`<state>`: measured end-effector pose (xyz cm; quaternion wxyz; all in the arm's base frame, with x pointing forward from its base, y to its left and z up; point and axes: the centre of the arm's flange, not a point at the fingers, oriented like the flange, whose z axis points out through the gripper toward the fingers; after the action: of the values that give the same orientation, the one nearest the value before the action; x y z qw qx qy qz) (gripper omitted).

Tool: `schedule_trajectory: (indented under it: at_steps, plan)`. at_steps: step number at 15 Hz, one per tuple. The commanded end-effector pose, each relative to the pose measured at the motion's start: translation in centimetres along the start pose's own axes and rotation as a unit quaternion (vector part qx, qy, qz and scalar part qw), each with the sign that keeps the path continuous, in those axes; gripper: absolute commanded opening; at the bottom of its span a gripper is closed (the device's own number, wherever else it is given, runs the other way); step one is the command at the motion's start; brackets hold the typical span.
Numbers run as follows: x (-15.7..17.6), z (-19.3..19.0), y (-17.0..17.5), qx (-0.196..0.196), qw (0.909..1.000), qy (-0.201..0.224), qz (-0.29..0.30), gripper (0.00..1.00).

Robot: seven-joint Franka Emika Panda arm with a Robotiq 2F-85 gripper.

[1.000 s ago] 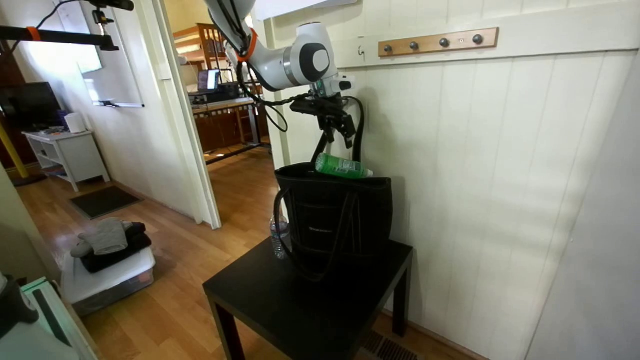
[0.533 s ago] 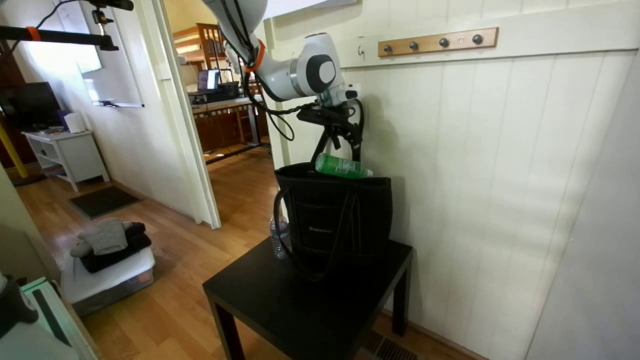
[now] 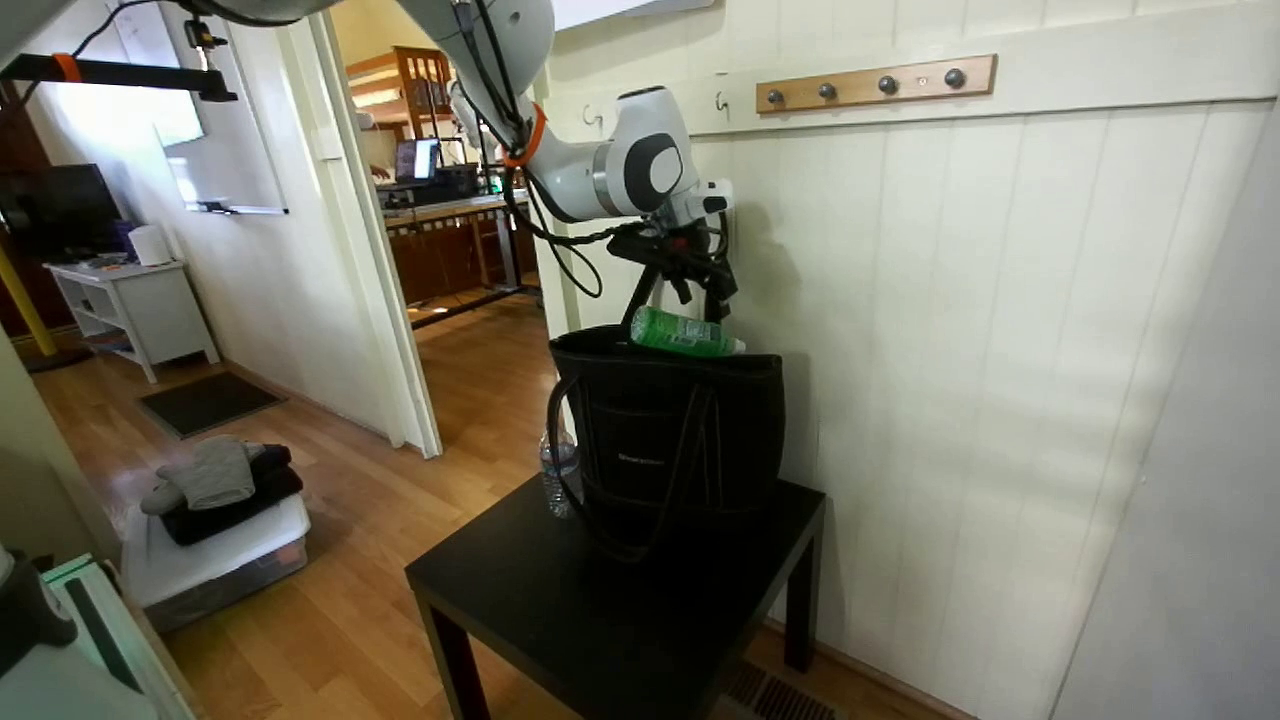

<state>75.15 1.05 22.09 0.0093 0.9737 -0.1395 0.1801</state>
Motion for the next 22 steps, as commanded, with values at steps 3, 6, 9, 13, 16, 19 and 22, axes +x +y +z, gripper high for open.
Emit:
schedule_trajectory:
  at_steps: [3, 6, 9, 13, 16, 19, 22]
  plan:
    - [1.5, 1.9, -0.8, 0.031, 0.9995, 0.004, -0.004, 1.0]
    - [2.1, 2.5, -1.3, 0.034, 0.9994, 0.001, -0.007, 1.0]
    - [2.5, 3.3, -1.8, 0.035, 0.9993, -0.005, -0.01, 1.0]
    - [2.9, 4.5, -2.2, 0.031, 0.9993, -0.016, -0.011, 1.0]
    - [3.1, 5.2, -2.6, 0.025, 0.9991, -0.032, -0.013, 1.0]
    - [3.4, 5.8, -2.9, 0.019, 0.9986, -0.048, -0.014, 1.0]
    - [3.7, 6.4, -3.2, 0.017, 0.9983, -0.053, -0.017, 1.0]
